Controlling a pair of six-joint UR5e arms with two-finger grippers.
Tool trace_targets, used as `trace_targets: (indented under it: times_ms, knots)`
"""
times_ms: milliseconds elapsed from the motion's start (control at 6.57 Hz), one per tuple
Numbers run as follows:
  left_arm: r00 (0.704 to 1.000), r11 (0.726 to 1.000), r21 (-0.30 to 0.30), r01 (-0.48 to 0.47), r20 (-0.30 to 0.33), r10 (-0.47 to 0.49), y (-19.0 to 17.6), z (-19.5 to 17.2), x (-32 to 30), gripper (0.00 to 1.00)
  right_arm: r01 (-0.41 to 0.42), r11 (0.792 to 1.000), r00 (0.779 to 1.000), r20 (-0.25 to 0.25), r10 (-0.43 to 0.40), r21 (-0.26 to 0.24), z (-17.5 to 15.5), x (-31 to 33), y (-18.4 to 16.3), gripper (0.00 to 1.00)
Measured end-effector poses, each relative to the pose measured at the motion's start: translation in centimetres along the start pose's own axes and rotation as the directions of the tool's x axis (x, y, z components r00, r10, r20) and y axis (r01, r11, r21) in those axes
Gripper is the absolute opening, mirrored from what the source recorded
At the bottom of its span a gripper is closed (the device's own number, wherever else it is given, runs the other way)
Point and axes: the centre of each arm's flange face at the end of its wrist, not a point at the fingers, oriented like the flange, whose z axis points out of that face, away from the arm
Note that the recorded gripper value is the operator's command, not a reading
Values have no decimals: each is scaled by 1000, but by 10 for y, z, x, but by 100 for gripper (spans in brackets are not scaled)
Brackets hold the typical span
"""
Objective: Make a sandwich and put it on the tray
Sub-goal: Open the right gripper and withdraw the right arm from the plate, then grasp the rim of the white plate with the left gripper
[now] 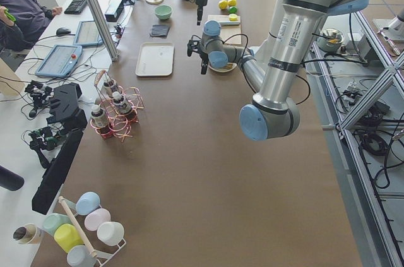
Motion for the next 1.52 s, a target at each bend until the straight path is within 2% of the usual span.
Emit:
trace_targets:
  times_ms: [152,304,609,761,1065,1522]
  knots:
    - [1000,1000,-18,16,-7,-16,12,6,6,98,61,998,997,-55,-62,-20,-15,61,-27,100]
    - [999,999,-40,32,-20,-33,28,14,12,98,132,990,987,-81,-135,-43,-35,130,-48,100]
    - [998,996,-68,58,-35,-60,50,25,21,97,197,978,977,-71,-201,-63,-81,257,-58,100]
    - [997,996,-67,64,-42,-67,58,33,24,87,206,976,975,-71,-211,-66,-100,314,-49,100]
    - [993,995,-64,79,-81,-84,67,55,20,50,198,978,974,-93,-204,-72,-118,391,-20,100]
    - [992,993,-89,74,-100,-83,84,69,26,49,185,980,976,-106,-193,-75,-121,412,-10,100]
